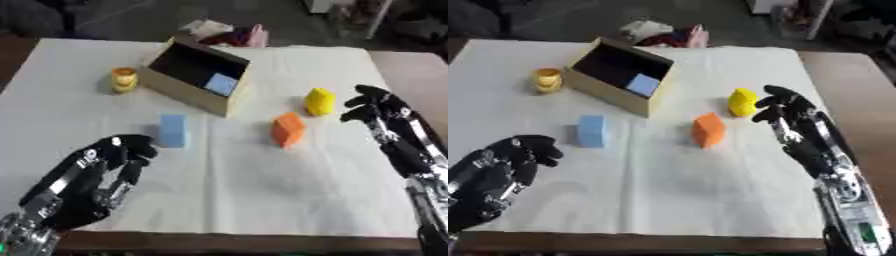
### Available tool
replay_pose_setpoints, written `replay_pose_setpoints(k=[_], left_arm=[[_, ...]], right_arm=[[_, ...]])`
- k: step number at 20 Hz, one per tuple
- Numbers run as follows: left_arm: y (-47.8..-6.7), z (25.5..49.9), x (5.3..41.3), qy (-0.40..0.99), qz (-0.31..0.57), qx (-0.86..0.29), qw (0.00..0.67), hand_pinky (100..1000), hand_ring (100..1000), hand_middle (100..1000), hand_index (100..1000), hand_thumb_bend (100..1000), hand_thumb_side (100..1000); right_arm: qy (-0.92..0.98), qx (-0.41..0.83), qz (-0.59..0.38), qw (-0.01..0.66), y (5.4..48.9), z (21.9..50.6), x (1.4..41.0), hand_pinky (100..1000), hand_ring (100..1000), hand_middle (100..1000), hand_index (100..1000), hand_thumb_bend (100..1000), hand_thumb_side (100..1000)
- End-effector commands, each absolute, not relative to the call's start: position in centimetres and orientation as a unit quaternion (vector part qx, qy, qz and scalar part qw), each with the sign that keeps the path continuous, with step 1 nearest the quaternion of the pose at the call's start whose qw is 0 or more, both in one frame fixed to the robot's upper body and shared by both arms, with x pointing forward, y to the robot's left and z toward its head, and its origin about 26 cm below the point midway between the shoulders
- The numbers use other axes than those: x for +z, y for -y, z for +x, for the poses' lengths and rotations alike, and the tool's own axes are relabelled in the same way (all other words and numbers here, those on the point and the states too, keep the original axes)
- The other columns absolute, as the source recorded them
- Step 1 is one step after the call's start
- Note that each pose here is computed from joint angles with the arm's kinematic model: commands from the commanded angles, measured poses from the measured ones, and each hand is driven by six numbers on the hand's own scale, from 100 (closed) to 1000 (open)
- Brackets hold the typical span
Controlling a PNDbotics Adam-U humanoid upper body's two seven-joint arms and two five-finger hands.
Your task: Pick up objects on the table and place them in the box.
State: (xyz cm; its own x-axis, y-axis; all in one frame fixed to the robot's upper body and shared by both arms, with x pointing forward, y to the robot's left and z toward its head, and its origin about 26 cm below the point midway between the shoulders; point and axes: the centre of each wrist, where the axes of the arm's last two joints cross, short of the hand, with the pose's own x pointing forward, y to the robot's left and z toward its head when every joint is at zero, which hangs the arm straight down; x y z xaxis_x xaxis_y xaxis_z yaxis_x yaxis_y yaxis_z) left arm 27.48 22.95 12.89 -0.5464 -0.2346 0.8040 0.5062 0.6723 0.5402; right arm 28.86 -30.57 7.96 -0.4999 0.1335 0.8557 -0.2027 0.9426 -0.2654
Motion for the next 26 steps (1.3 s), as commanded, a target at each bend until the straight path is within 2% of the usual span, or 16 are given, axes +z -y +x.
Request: replay_pose_setpoints(k=[1, 8, 14, 23, 26], left_arm=[[-24.8, 27.9, 15.2, 0.798, -0.034, -0.424, 0.427, 777, 796, 702, 859, 100, 341], [-28.6, 29.1, 21.3, 0.77, 0.13, -0.514, 0.356, 802, 816, 756, 903, 100, 247], [-29.2, 30.3, 25.5, 0.688, 0.27, -0.592, 0.322, 822, 824, 792, 929, 100, 265], [-31.1, 37.6, 25.6, 0.588, 0.365, -0.644, 0.327, 833, 823, 812, 941, 100, 309], [-31.7, 38.8, 24.8, 0.578, 0.376, -0.649, 0.323, 833, 823, 812, 941, 100, 309]], right_arm=[[0.853, 0.181, 0.013, 0.489, 31.0, 28.9, 8.9, 735, 607, 654, 859, 100, 470], [0.852, 0.186, 0.011, 0.489, 31.0, 28.9, 9.0, 735, 607, 654, 859, 100, 470], [0.852, 0.191, 0.014, 0.487, 30.9, 29.0, 9.0, 736, 607, 654, 859, 100, 470], [0.853, 0.195, 0.022, 0.484, 30.7, 29.1, 9.0, 736, 607, 654, 860, 100, 470], [0.853, 0.194, 0.023, 0.484, 30.8, 29.2, 9.0, 736, 607, 654, 860, 100, 470]])
